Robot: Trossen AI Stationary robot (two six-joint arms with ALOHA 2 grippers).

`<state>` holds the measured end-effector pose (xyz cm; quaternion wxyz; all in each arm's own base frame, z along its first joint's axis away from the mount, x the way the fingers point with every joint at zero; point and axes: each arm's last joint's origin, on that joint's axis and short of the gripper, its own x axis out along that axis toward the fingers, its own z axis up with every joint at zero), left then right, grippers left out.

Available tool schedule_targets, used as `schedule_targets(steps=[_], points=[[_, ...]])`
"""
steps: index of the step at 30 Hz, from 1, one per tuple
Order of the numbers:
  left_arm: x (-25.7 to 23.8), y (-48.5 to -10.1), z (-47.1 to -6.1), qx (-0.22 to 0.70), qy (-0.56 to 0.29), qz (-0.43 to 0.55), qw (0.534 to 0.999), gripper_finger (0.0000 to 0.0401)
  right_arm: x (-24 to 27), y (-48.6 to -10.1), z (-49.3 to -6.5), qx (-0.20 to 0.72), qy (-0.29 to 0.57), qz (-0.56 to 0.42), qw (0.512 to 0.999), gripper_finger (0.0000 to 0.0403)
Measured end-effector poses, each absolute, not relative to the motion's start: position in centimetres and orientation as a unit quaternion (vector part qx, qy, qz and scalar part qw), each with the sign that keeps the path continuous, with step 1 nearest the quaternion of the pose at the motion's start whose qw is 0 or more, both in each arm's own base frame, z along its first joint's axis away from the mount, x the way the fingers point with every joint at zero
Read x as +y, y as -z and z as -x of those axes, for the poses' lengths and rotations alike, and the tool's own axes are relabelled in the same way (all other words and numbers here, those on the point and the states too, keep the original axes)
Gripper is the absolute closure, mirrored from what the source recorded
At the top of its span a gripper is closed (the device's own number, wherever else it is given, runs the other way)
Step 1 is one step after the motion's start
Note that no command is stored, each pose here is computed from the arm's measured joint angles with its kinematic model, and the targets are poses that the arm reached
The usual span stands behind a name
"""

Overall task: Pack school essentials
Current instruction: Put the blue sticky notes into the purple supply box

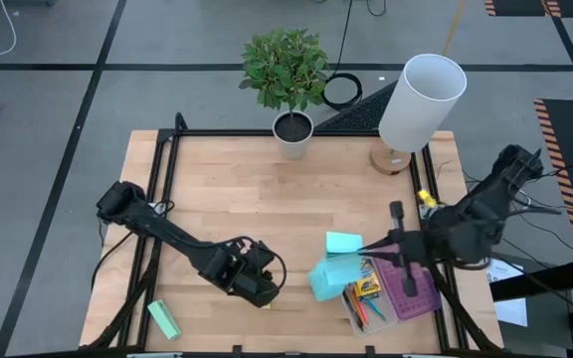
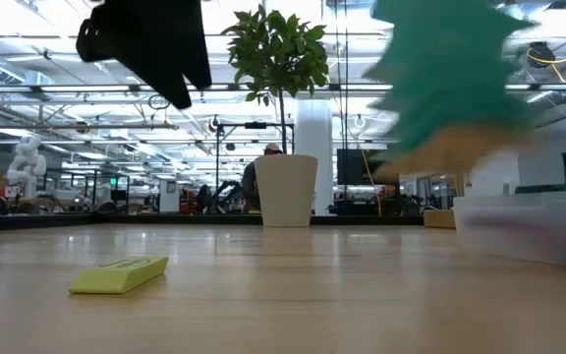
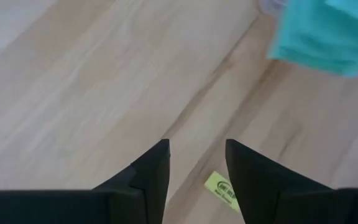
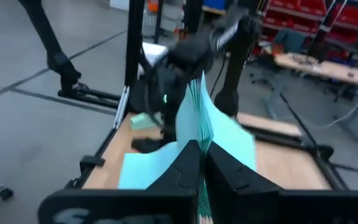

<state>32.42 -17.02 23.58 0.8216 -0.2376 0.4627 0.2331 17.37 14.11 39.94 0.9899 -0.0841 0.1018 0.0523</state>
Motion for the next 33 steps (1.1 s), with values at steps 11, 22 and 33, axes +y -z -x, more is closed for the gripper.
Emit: schedule_targets(steps=[11,22,33], points=[[-17.1,-22.1,-32.5,0.446,-0.237,0.281,0.816,0.0242,14.4,-45.3,-15.1,0.046,-0.095,0.096,0.99,0.0401],[-17.2,-22.1,-32.5,0.464,-0.212,0.26,0.819,0.0242,16.8,-45.1,-12.6,0.077,-0.136,0.069,0.985,0.0401],[-17.4,-22.4,-32.6,0.464,-0.218,0.317,0.798,0.0242,18.2,-44.4,-10.2,0.103,-0.186,0.066,0.975,0.0401]])
